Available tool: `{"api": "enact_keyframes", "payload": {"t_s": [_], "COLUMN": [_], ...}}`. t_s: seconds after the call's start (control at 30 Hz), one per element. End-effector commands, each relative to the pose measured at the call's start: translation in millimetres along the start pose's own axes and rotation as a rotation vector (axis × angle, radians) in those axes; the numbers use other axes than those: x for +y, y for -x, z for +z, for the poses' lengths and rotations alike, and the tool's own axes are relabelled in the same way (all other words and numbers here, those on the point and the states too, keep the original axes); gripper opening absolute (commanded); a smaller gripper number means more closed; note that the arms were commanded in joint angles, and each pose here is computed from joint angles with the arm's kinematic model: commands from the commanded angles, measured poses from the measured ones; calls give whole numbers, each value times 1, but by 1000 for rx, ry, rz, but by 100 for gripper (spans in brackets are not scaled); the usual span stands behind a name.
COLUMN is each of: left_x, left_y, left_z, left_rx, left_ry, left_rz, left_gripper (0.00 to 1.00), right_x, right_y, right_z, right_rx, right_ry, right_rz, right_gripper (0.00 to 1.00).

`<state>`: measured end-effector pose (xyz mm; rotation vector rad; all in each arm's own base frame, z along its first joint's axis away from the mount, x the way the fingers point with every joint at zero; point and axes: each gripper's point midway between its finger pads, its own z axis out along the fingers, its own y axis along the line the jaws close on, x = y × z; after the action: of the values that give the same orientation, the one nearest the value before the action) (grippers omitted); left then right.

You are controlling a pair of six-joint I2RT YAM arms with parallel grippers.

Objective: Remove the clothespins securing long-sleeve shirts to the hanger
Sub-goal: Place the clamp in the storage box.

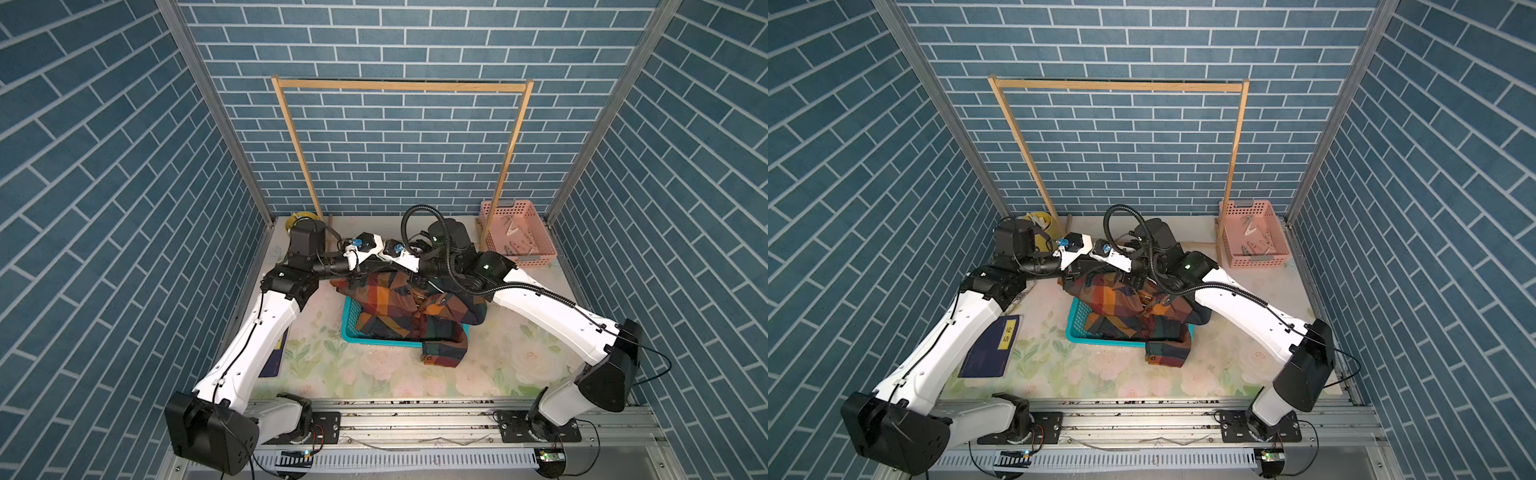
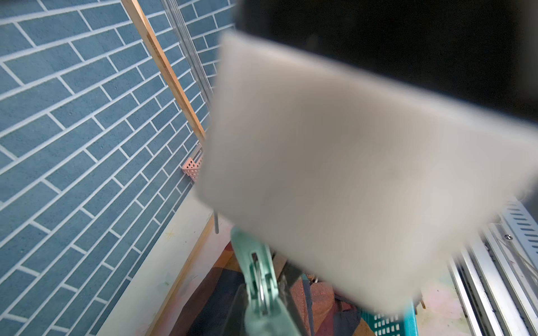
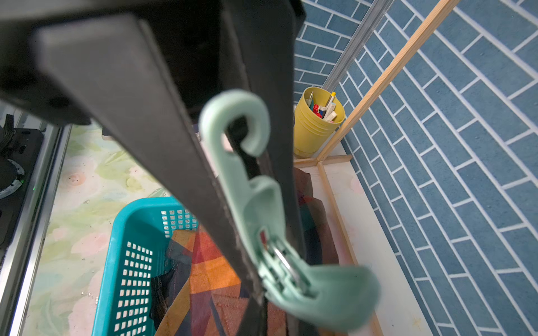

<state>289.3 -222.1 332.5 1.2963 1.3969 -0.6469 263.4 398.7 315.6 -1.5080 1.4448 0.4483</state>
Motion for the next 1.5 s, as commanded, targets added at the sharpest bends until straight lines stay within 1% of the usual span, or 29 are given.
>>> {"api": "enact_keyframes", "payload": {"t_s": [0.0,0.1,0.13,0.17,0.27,0.37,0.43,0.47,0.53,0.7,0.87,0.97,1.1,1.33,1.47], "left_x": [-14,-15,-15,-18,-20,-22,-21,-21,-19,-13,-5,0,3,5,4], "left_y": [-3,-4,-4,-4,-5,-10,-12,-12,-12,-12,-10,-9,-8,-9,-8], "left_z": [0,0,0,0,1,1,1,1,1,1,1,-1,-2,-2,-2], "left_rx": [12,15,14,9,7,18,22,22,24,22,11,9,6,9,6], "left_ry": [-41,-44,-48,-59,-69,-72,-71,-69,-56,-18,39,72,97,104,104], "left_rz": [-27,-16,-16,-12,-3,9,9,12,17,20,29,35,46,46,48], "left_gripper": [13,13,10,4,1,0,0,0,0,0,0,0,0,0,0], "right_x": [-5,-4,-4,-2,1,-3,-9,-12,-18,-24,-25,-24,-18,-16,-22], "right_y": [27,28,29,28,32,38,38,36,36,42,44,43,47,52,50], "right_z": [-21,-23,-24,-23,-26,-37,-47,-51,-59,-68,-56,-48,-43,-40,-34], "right_rx": [-91,-100,-102,-101,-126,-171,-192,-195,-217,-256,-279,-288,-310,-343,-340], "right_ry": [-40,-36,-34,-25,-8,-6,-16,-26,-50,-69,-39,-46,-31,-41,-77], "right_rz": [-21,-19,-18,-18,-12,21,53,69,92,187,335,389,429,448,464], "right_gripper": [0,0,0,0,0,24,36,39,42,43,39,39,39,39,38]}}
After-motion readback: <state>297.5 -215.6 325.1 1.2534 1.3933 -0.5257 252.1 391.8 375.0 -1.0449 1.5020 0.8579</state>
